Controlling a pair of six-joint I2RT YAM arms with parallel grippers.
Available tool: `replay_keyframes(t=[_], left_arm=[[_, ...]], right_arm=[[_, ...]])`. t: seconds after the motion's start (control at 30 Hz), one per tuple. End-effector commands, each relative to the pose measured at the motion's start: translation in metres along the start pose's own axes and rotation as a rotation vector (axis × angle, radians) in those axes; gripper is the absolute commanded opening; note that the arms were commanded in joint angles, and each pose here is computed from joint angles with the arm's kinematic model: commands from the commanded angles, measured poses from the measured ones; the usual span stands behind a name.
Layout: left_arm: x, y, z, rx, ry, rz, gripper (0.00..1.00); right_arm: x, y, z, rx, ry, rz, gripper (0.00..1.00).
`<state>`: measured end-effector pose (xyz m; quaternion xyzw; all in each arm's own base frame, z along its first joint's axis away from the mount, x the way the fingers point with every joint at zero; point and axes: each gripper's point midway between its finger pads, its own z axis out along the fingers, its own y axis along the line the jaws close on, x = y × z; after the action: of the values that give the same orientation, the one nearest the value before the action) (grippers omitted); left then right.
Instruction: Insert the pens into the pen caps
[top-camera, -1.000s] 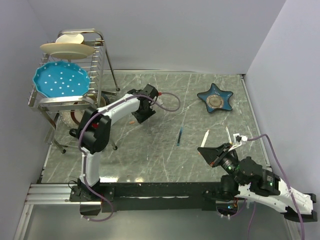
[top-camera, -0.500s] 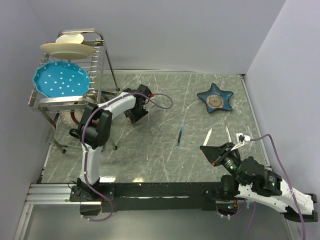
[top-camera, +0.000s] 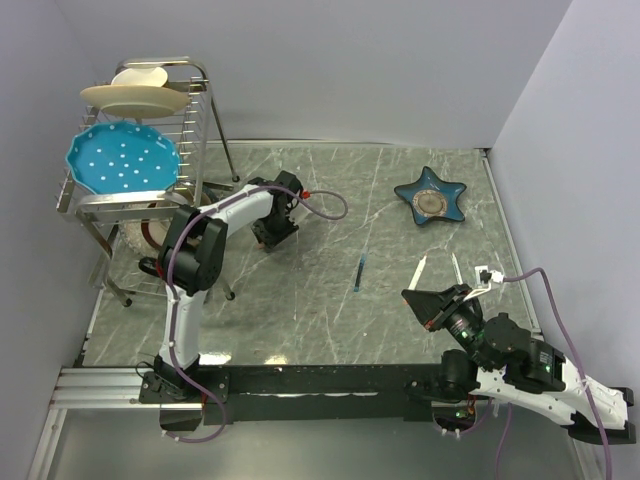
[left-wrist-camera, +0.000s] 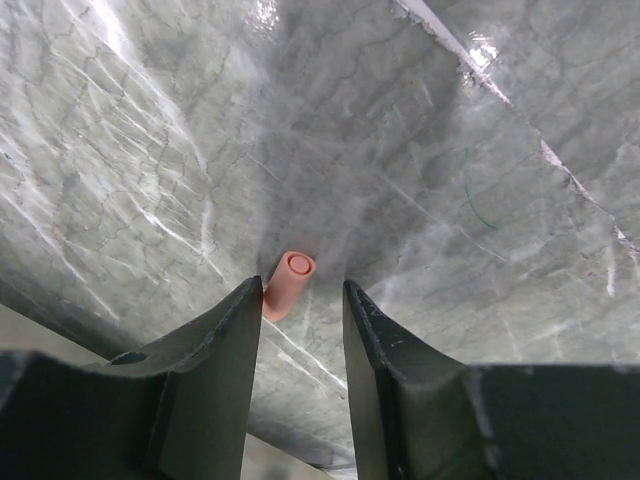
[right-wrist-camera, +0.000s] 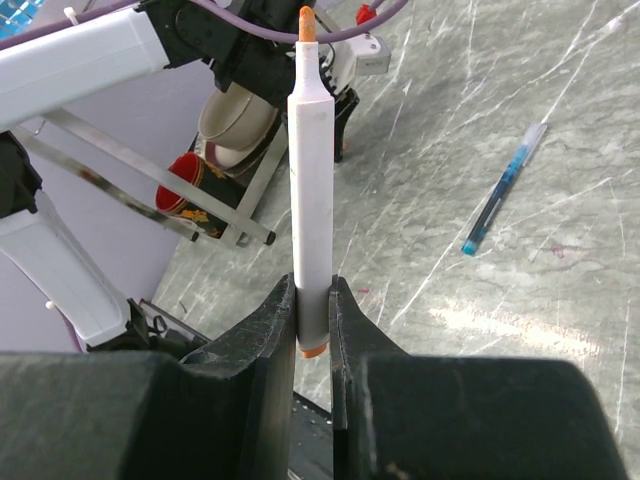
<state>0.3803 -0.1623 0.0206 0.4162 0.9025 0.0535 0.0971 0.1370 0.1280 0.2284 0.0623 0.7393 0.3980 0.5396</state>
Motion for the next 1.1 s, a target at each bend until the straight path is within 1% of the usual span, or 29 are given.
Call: replay_keyframes(t=[0.0,0.07,0.1,0.23,0.27,0.33,0.37,0.4,0.43,0.47,0.5,0.53,0.63,0.7,0.77,0.8,0.83,0.87,0.93,0.97,1.03,1.07], left_arm=[[0.01,-0.01,0.011,0.055,0.023,-0.01,0.41],[0.011,-0.013,0.012,0.077,0.014,-0.021,0.39],[0.012,-0.015,0.012,0.085,0.014,-0.027,0.35],[0.013,-0.025,0.011,0.125,0.008,-0.064,0.29],[0.014,-0.032,0.011,0.159,-0.001,-0.073,0.27],[0.01,-0.038,0.004,0.166,-0.037,-0.099,0.24],[0.015,-0.046,0.005,0.186,-0.032,-0.105,0.21],[0.009,-0.049,0.0,0.191,-0.074,-0.112,0.17],[0.008,-0.056,-0.003,0.205,-0.09,-0.12,0.13],[0.016,-0.067,-0.001,0.237,-0.086,-0.128,0.1],[0.009,-0.068,-0.006,0.232,-0.133,-0.139,0.03],[0.009,-0.074,-0.007,0.241,-0.14,-0.158,0.01],[0.017,-0.088,-0.005,0.253,-0.15,-0.2,0.01],[0.028,-0.096,-0.002,0.244,-0.132,-0.242,0.01],[0.027,-0.104,-0.004,0.238,-0.151,-0.254,0.01],[0.023,-0.111,-0.007,0.245,-0.162,-0.289,0.01],[0.019,-0.115,-0.009,0.255,-0.189,-0.297,0.01],[0.01,-0.117,-0.019,0.266,-0.236,-0.309,0.01],[-0.003,-0.132,-0.035,0.337,-0.303,-0.348,0.01],[-0.023,-0.133,-0.056,0.366,-0.412,-0.348,0.01],[-0.036,-0.151,-0.08,0.463,-0.505,-0.366,0.01],[-0.053,-0.151,-0.109,0.492,-0.632,-0.357,0.01]], right_arm=[[-0.024,0.008,-0.006,-0.024,-0.065,0.039,0.0],[-0.027,0.011,-0.008,-0.034,-0.068,0.042,0.0],[-0.027,0.012,-0.008,-0.036,-0.068,0.043,0.0],[-0.025,0.012,-0.007,-0.039,-0.062,0.048,0.0],[-0.024,0.013,-0.008,-0.046,-0.058,0.051,0.0],[-0.021,0.015,-0.005,-0.042,-0.041,0.042,0.0],[-0.019,0.017,-0.005,-0.046,-0.03,0.042,0.0],[-0.018,0.018,-0.005,-0.048,-0.023,0.042,0.0],[-0.016,0.019,-0.004,-0.05,-0.014,0.042,0.0],[-0.013,0.021,-0.004,-0.06,-0.002,0.049,0.0],[-0.011,0.022,-0.003,-0.065,0.006,0.052,0.0],[-0.01,0.023,-0.004,-0.072,0.01,0.058,0.0],[-0.003,0.023,-0.003,-0.08,0.028,0.07,0.0],[0.003,0.021,-0.003,-0.078,0.047,0.071,0.0],[0.005,0.021,-0.002,-0.074,0.055,0.074,0.0],[0.01,0.022,-0.001,-0.078,0.068,0.072,0.0],[0.014,0.022,0.001,-0.078,0.078,0.063,0.0],[0.017,0.024,0.003,-0.086,0.089,0.059,0.0],[0.03,0.029,0.008,-0.109,0.122,0.046,0.0],[0.037,0.03,0.011,-0.114,0.137,0.04,0.0],[0.044,0.037,0.015,-0.139,0.158,0.041,0.0],[0.049,0.038,0.017,-0.144,0.171,0.038,0.0]])
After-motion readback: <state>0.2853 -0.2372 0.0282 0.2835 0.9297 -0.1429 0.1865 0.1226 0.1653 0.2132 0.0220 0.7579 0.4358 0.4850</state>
